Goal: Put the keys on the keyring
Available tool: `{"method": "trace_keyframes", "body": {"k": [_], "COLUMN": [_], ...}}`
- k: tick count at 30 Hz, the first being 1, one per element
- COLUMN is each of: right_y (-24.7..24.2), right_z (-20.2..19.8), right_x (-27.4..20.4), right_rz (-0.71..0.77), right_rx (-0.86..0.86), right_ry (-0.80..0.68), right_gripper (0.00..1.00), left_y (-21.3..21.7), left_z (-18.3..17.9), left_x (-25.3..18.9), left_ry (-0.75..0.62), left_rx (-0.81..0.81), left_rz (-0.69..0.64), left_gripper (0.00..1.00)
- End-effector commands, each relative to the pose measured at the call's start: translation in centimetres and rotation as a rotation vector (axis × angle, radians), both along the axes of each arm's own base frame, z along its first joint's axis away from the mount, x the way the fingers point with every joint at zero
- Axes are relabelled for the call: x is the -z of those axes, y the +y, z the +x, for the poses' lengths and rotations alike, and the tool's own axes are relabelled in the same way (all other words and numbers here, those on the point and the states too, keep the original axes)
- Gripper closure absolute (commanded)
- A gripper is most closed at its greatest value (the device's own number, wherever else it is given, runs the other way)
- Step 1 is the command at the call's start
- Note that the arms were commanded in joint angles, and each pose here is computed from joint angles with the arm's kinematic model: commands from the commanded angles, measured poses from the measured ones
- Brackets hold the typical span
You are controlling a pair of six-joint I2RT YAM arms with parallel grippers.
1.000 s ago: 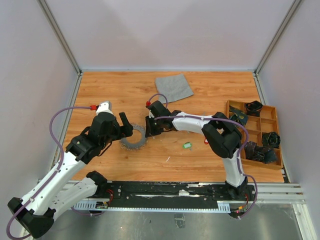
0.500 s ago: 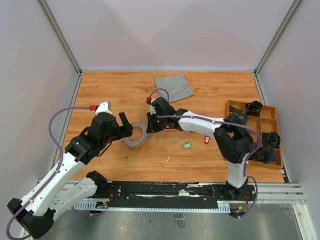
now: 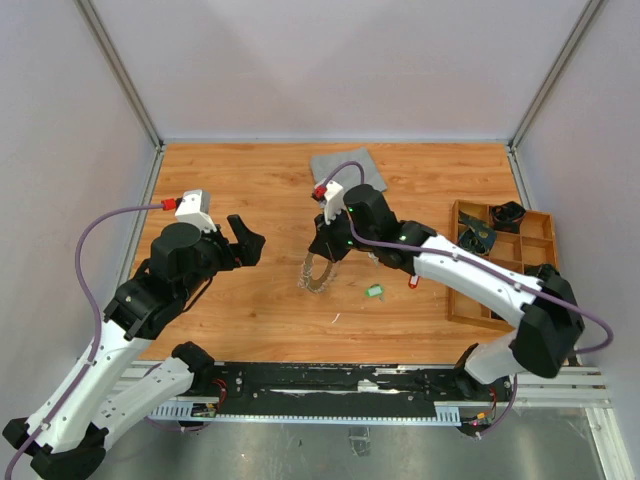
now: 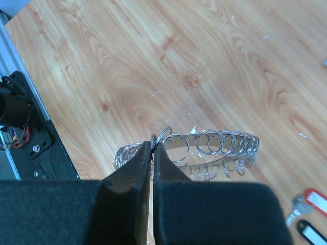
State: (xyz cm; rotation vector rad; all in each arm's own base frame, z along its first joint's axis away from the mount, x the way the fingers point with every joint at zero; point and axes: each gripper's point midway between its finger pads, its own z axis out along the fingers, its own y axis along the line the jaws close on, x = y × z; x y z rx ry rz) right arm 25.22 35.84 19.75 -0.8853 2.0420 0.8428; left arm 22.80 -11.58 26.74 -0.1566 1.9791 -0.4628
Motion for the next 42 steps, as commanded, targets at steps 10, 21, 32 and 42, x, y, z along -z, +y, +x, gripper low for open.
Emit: {"method": "trace_keyframes", "body": {"k": [10,21,32,42], "right_y": [-7.0,-10.9,-13.5,-14.1], "right_z": [-3.7,-8.5,-14.6,-17.3], "right_x": [-9.6,-15.7,-19.6,-19.2], "right_rz": [0.073,0.125,0.200,0.161], "right_rx": [-0.056,-0.159,-0.362,-0.509], "right_ry": [-0.354,-0.502,-0.615,-0.550], "right_gripper": [0.99,0.99,1.00,0.99], "left_y": [-7.2,-12.1,-17.4,-17.9], "left_z": [-0.4,-3.0,-7.4,-8.9], "left_x": [-5.0,-10.9,-13.0,-13.9], "left_ry": [-0.129,-0.273,-0.425,-0.625], "left_rx": [0.332,0.553,0.771,0.846], "left_rz": [-0.045,-0.144,-0.167,-0.062], "left_gripper": [0.00,0.08,0.22,0.24]}}
